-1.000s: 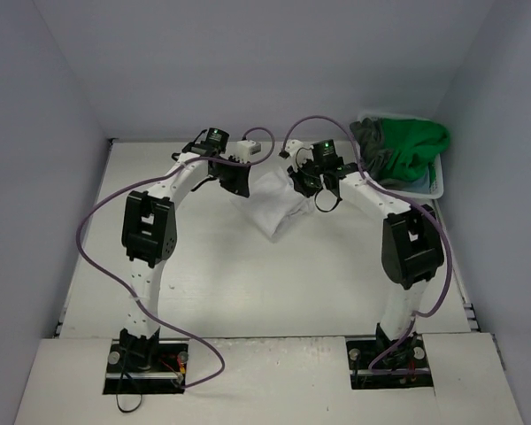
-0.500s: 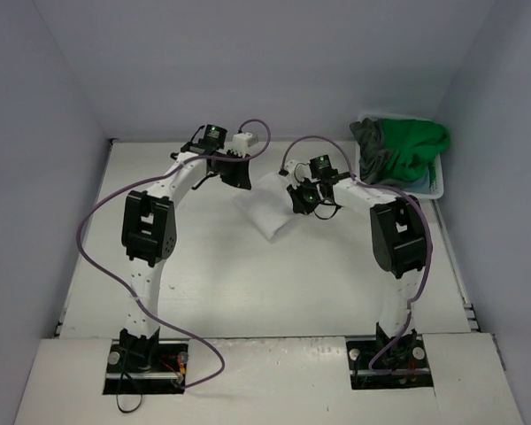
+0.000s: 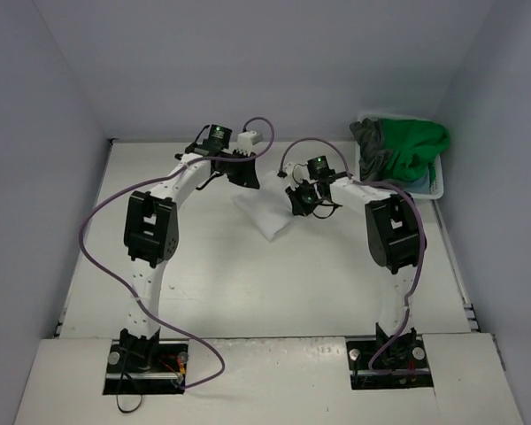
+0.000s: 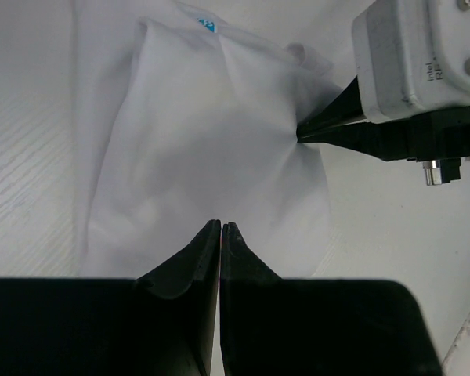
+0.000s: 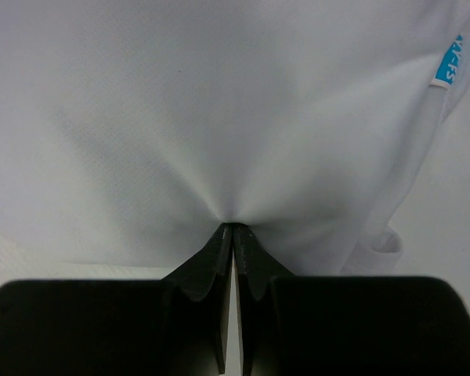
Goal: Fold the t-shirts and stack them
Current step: Smooth out wrinkles on the folded tshirt, then put the neatly folded tshirt into the corner of the board with the left arm
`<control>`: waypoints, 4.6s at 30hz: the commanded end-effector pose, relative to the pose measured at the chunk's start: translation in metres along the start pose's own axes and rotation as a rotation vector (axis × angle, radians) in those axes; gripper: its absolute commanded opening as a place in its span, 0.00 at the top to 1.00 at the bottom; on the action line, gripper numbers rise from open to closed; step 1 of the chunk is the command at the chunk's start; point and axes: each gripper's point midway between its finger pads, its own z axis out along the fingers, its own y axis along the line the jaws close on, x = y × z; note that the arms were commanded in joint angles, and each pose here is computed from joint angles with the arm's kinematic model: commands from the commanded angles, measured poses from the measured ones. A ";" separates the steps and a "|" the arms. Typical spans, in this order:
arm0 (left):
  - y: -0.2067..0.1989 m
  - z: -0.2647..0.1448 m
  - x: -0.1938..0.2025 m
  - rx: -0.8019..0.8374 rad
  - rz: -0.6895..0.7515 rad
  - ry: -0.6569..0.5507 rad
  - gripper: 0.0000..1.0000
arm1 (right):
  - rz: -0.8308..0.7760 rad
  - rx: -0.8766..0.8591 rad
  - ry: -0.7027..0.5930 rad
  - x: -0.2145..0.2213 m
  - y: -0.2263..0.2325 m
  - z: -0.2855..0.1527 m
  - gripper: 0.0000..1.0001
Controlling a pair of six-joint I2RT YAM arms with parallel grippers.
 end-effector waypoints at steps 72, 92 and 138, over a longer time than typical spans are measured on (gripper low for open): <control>0.041 -0.152 0.021 -0.090 -0.112 -0.204 0.85 | -0.026 0.138 -0.154 -0.141 -0.019 0.012 0.66; 0.048 -0.149 0.036 -0.066 -0.142 -0.205 0.86 | -0.141 -0.169 0.118 -0.023 0.067 0.040 0.67; 0.007 0.038 0.058 0.253 -0.434 -0.052 0.71 | -0.043 -0.033 0.005 -0.016 0.009 -0.047 1.00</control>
